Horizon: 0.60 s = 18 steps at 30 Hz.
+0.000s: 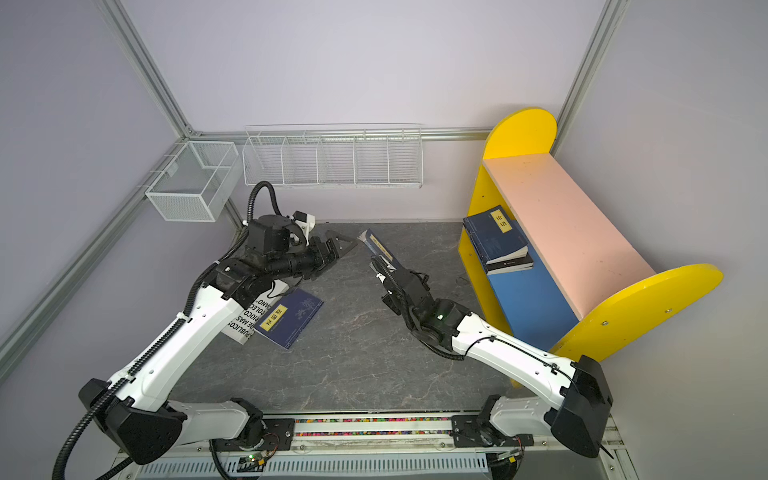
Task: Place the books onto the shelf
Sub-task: 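Carry the book toward the shelf with the right gripper while the left releases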
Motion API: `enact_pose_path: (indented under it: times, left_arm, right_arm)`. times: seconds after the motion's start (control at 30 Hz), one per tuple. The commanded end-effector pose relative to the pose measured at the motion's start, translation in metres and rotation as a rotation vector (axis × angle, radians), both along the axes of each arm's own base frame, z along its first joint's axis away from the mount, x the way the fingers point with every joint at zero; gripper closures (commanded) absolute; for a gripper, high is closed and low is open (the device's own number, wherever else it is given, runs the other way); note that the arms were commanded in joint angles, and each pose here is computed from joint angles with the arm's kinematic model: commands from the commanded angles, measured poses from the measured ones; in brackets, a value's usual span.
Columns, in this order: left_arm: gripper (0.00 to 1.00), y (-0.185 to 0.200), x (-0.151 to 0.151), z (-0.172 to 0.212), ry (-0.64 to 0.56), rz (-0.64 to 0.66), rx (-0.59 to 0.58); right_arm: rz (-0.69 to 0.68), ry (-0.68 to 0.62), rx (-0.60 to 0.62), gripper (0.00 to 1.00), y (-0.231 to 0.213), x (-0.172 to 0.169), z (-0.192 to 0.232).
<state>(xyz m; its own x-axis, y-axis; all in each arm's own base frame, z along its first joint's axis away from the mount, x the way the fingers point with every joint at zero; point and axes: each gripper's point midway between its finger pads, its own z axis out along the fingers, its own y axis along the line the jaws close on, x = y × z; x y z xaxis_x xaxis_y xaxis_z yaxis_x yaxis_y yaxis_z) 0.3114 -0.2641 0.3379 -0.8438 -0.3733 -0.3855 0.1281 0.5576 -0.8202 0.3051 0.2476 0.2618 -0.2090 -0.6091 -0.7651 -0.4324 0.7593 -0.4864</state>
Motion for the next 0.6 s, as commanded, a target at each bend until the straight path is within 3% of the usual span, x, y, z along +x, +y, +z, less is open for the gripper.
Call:
enact_pose_path:
  times: [0.0,0.17,0.3,0.57]
  left_arm:
    - [0.01,-0.007,0.007,0.002,0.081,0.017,-0.142]
    - [0.01,-0.004,0.012,0.0,0.117,0.05,-0.202]
    - [0.06,-0.007,0.01,0.004,0.128,0.034,-0.27]
    - [0.08,0.003,0.002,0.008,0.131,0.047,-0.293]
  right_arm:
    - [-0.033,-0.137,-0.019,0.93,-0.003,0.006,0.025]
    - [0.03,-0.149,-0.071,0.94,0.011,-0.002,0.019]
    - [0.048,-0.145,-0.117,0.94,0.017,-0.003,0.01]
    - [0.043,-0.128,-0.167,0.93,0.02,-0.001,-0.007]
